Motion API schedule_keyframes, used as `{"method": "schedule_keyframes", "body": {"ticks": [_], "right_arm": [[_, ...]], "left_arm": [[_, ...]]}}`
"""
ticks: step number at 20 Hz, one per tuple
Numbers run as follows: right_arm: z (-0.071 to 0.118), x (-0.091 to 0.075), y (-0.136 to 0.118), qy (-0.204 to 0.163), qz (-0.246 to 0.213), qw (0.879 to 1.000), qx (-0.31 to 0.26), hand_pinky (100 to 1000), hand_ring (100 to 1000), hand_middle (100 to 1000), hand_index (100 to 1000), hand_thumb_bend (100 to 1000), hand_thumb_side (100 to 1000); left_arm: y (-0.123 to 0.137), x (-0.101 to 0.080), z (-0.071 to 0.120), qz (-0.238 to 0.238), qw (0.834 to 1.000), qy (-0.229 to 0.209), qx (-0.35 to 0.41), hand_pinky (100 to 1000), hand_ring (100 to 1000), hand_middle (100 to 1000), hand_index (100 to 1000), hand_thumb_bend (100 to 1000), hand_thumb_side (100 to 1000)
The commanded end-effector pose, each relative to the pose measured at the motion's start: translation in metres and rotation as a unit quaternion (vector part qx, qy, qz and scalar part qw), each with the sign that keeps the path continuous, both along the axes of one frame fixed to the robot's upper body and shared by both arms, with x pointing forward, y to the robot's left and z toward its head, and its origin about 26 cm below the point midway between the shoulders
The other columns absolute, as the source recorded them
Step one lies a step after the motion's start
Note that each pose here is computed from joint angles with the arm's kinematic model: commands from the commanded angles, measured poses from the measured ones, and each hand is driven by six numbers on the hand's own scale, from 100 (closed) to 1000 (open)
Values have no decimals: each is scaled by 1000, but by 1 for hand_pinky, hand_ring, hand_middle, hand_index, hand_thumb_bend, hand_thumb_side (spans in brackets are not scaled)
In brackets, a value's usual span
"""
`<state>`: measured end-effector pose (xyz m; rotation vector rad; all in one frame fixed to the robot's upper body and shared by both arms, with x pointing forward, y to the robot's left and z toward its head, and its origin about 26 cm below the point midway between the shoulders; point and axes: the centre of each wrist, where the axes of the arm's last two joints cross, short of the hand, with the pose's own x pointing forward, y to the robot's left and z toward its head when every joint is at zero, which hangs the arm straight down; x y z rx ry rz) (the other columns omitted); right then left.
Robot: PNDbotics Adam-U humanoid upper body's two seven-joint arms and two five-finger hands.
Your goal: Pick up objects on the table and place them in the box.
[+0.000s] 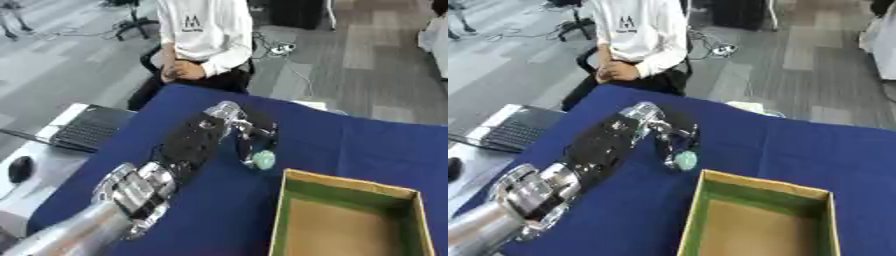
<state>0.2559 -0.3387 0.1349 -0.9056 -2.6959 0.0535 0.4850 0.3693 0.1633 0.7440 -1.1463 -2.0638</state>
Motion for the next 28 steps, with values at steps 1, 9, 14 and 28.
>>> {"method": "schedule_keyframes", "body": {"ticks": [1, 9, 14, 28], "right_arm": [[9, 0, 0, -188, 77, 977, 71, 146, 262, 272, 403, 100, 1000], [8, 0, 0, -188, 76, 977, 72, 144, 261, 270, 402, 100, 1000], [6, -1, 0, -183, 75, 978, 71, 142, 260, 268, 402, 100, 1000], [1, -4, -1, -174, 71, 980, 65, 141, 260, 268, 403, 100, 1000]], "left_arm": [[4, 0, 10, -61, 997, 26, 27, 359, 321, 446, 453, 264, 255], [15, -3, 3, -53, 999, -2, -1, 100, 100, 217, 247, 100, 360], [26, -4, 5, -23, 1000, -2, -13, 100, 100, 100, 186, 100, 374], [43, -9, 41, 40, 998, -11, -44, 100, 100, 100, 165, 100, 284]]}}
